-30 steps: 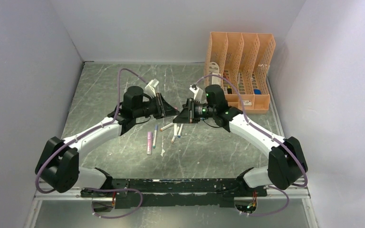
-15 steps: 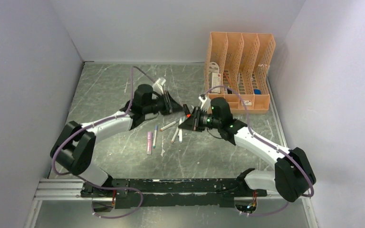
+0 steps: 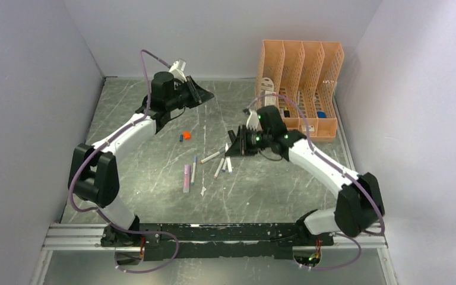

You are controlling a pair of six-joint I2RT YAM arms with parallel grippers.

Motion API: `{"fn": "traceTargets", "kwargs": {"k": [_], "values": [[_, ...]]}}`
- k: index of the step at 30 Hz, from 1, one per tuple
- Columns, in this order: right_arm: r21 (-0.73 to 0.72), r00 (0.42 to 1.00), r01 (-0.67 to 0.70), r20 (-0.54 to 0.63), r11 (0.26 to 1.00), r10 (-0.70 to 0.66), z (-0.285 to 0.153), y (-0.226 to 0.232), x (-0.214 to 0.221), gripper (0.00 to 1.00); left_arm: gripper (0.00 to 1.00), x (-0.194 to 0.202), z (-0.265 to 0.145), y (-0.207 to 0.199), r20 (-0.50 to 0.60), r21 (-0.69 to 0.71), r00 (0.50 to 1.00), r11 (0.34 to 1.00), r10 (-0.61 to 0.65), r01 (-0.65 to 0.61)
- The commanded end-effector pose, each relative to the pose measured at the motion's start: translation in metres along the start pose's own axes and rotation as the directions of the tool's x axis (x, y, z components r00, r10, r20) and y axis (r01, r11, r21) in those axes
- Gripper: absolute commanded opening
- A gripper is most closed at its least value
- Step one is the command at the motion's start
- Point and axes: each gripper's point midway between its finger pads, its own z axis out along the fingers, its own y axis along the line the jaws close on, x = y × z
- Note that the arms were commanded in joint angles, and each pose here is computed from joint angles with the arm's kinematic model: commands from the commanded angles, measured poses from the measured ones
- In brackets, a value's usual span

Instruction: Open the pen caps

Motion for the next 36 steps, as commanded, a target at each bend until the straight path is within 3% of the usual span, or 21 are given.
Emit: {"fn": "traceTargets", "kwargs": {"k": [1,6,14,23,30,36], "values": [[0.346,0.993,0.117,-0.031,0.931,-0.113,-0.014,-0.063,-0.042,0.00,0.08,0.032,-0.017,0.036,-0.209,-0.155,0.977,0.985,0.043,-0.076],[0.604,0.980,0.198,-0.106,0.772,-0.168,-0.013,-0.117,-0.082,0.00,0.08,0.063,-0.051,0.061,-0.299,-0.268,0.954,0.957,0.024,-0.108],[0.726,0.970,0.244,-0.186,0.643,-0.157,0.012,-0.172,-0.105,0.00,0.09,0.079,-0.082,0.083,-0.335,-0.370,0.942,0.916,0.022,-0.153],[0.727,0.965,0.258,-0.223,0.637,-0.137,0.041,-0.196,-0.112,0.00,0.09,0.094,-0.082,0.096,-0.370,-0.382,0.929,0.913,-0.007,-0.145],[0.722,0.966,0.255,-0.225,0.643,-0.130,0.053,-0.204,-0.113,0.15,0.09,0.107,-0.079,0.109,-0.389,-0.399,0.921,0.906,-0.029,-0.140],[0.723,0.967,0.251,-0.218,0.644,-0.132,0.054,-0.204,-0.115,0.21,0.09,0.113,-0.075,0.122,-0.404,-0.425,0.914,0.892,-0.035,-0.154]]}}
